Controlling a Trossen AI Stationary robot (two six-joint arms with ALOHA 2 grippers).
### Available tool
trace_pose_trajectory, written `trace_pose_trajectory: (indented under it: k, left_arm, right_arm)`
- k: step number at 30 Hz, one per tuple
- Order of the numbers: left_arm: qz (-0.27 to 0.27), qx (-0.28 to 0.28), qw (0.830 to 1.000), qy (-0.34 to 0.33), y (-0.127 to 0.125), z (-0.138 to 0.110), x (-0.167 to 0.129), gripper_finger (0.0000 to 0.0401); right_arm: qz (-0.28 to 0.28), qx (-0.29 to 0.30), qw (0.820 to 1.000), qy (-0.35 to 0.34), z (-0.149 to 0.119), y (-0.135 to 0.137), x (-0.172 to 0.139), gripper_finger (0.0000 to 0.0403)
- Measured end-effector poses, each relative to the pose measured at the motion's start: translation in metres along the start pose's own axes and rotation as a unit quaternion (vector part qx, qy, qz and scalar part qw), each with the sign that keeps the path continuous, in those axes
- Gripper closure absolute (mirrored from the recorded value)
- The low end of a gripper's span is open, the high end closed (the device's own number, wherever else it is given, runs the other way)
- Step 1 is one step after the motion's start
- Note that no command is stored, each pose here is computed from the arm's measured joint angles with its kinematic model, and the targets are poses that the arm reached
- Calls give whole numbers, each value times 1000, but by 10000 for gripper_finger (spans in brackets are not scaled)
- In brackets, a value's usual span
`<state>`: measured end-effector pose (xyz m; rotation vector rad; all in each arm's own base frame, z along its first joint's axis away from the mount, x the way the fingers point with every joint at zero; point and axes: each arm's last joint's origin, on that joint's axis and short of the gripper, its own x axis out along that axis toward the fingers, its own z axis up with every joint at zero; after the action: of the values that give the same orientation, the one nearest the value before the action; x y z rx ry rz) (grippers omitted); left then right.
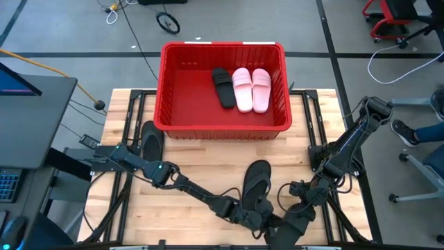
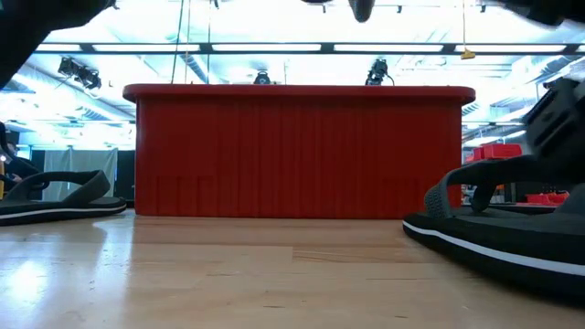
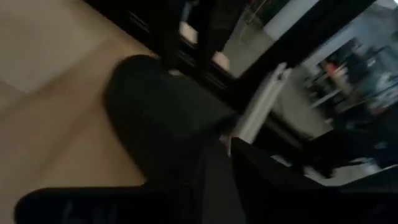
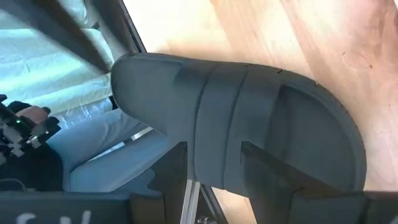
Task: Pick and place slides into bin
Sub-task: Put the black slide into the red bin
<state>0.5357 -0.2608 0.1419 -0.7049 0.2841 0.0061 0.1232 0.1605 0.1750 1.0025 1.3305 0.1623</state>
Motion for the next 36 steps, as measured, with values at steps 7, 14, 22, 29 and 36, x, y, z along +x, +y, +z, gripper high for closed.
trace_pose_trajectory:
  k: [7, 14, 22, 29, 36]
  left_arm:
    - [12, 46, 999, 13, 10, 6, 4, 268]
    - [-6, 17, 999, 33, 9, 5, 4, 229]
    - [-15, -42, 999, 25, 8, 7, 4, 257]
    - [-23, -92, 995, 17, 7, 10, 5, 296]
    - [-31, -122, 992, 11, 1, 17, 2, 364]
  right_arm:
    - [4, 3, 1000, -9, 1, 1, 0, 250]
    - [20, 17, 999, 44, -12, 9, -1, 252]
    - [198, -22, 980, -2, -38, 70, -14, 296]
    - [96, 43, 994, -11, -42, 58, 35, 320]
    - [15, 64, 997, -29, -34, 51, 68, 395]
